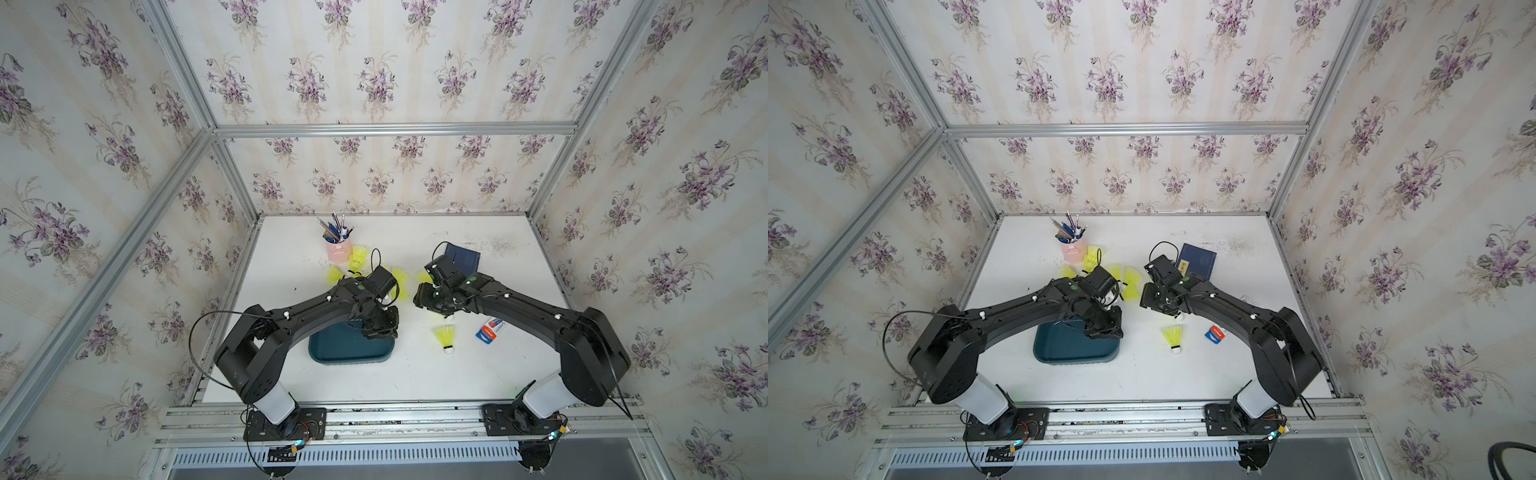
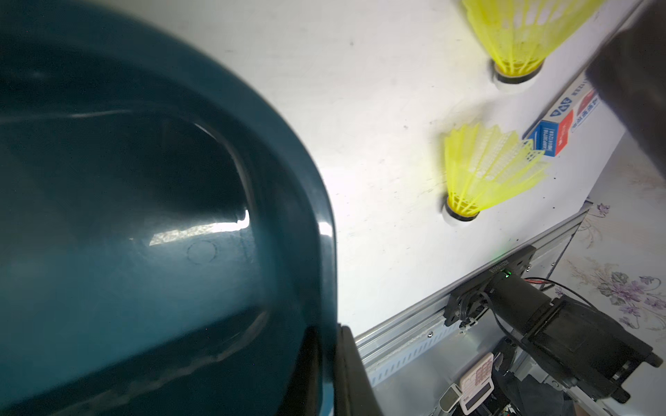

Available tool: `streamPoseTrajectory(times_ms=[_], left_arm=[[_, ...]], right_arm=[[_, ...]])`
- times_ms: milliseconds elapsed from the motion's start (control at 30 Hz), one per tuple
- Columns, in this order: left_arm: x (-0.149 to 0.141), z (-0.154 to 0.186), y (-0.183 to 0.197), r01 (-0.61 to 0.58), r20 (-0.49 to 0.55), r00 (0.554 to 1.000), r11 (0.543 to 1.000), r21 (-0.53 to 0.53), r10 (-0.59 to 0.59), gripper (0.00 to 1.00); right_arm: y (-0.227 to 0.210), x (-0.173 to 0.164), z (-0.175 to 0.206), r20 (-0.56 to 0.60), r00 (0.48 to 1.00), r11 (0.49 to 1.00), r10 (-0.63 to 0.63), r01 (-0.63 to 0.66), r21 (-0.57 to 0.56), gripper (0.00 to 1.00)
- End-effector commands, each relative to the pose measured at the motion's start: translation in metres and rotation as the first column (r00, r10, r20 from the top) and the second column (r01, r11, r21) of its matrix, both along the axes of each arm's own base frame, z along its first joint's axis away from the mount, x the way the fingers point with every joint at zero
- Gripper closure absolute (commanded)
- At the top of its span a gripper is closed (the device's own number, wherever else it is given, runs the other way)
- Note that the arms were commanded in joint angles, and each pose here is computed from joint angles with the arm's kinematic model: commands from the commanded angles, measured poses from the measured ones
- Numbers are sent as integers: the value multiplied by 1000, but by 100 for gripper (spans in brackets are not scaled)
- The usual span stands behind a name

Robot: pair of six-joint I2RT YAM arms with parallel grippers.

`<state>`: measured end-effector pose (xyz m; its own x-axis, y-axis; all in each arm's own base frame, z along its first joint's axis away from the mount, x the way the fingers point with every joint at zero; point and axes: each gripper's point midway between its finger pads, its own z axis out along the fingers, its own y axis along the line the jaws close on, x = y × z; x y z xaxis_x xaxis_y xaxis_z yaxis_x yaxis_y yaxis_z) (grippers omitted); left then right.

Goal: Put the shuttlecocks into the storage box
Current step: Move the storage box to the center of the board.

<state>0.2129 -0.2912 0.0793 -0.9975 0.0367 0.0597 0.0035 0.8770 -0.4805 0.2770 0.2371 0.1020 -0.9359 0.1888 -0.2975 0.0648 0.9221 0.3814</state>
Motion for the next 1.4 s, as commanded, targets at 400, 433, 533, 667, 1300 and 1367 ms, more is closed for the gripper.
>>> streamPoseTrajectory(times_ms=[400,433,533,667,1300,1367], left_arm=[[12,-3,-83,68,-15,997,995,-73,-70,100],[13,-4,-86,67,-17,997,995,-71,-69,100],[15,-7,-93,54,-23,998,996,-75,-56,100],[18,-7,-97,44,-22,999,996,-76,-45,100],[5,-11,-96,-60,-97,994,998,-14,59,100],[5,-11,-92,-62,-89,994,998,-1,62,100]], right_arm=[[-100,-89,-15,-105,985,980,-135,118,-159,44],[-101,-91,-16,-110,985,981,-136,118,-157,44],[-102,-95,-17,-116,985,982,-129,110,-156,45],[-103,-97,-17,-124,986,982,-114,93,-163,45],[-91,-103,-39,-163,986,993,-39,19,-118,47],[-87,-103,-41,-168,986,994,-21,3,-107,47]])
